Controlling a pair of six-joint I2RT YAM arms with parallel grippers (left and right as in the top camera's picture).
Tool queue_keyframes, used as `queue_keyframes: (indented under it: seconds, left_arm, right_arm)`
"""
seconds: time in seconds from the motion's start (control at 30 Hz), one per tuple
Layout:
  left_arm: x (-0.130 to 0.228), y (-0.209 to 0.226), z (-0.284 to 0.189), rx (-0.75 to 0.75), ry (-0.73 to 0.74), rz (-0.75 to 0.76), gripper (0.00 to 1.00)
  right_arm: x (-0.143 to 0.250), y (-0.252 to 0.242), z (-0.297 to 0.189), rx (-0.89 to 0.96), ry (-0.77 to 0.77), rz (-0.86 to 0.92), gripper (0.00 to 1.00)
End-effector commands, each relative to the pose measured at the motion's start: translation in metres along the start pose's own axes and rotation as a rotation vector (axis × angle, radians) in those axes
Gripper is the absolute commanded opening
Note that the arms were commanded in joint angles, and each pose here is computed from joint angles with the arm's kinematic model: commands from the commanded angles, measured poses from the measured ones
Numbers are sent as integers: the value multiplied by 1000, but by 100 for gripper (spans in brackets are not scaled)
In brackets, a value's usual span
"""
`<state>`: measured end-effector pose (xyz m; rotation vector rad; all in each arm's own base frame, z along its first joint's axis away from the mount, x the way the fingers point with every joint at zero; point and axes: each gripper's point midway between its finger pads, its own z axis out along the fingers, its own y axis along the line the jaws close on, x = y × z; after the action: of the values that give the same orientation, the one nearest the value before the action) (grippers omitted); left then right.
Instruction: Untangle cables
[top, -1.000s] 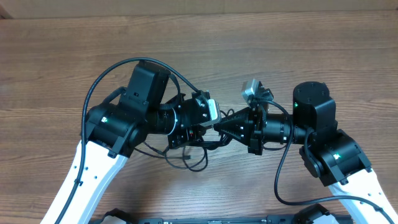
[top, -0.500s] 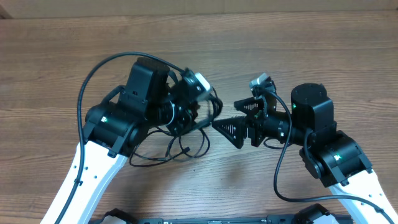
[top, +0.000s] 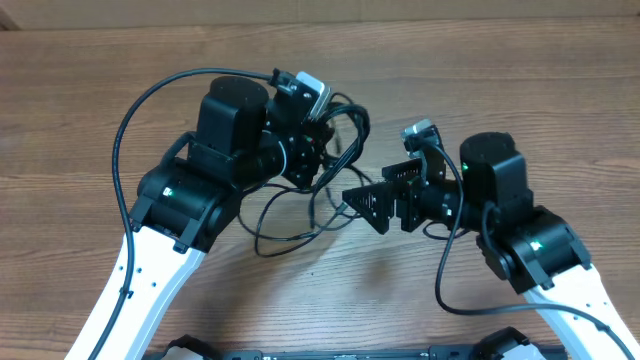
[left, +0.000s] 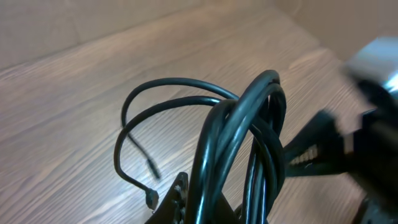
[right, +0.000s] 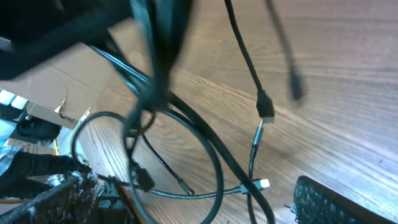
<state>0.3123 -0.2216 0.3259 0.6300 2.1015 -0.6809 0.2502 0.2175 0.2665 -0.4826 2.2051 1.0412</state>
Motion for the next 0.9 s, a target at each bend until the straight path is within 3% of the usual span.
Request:
queue_keyframes:
  seconds: [0.0,0.33,0.87]
  left_arm:
    - [-19,-10,-9,49,-65,-75,4]
    - [-72,-45,-24,248,-264,-80,4]
    - [-98,-45,-69,234,-411,-49,4]
  right_arm:
    - [-7,-3,3,14,-2,6,100]
    - [32,-75,27,299,164,129,100]
    - [58,-112,28,470,266,171,100]
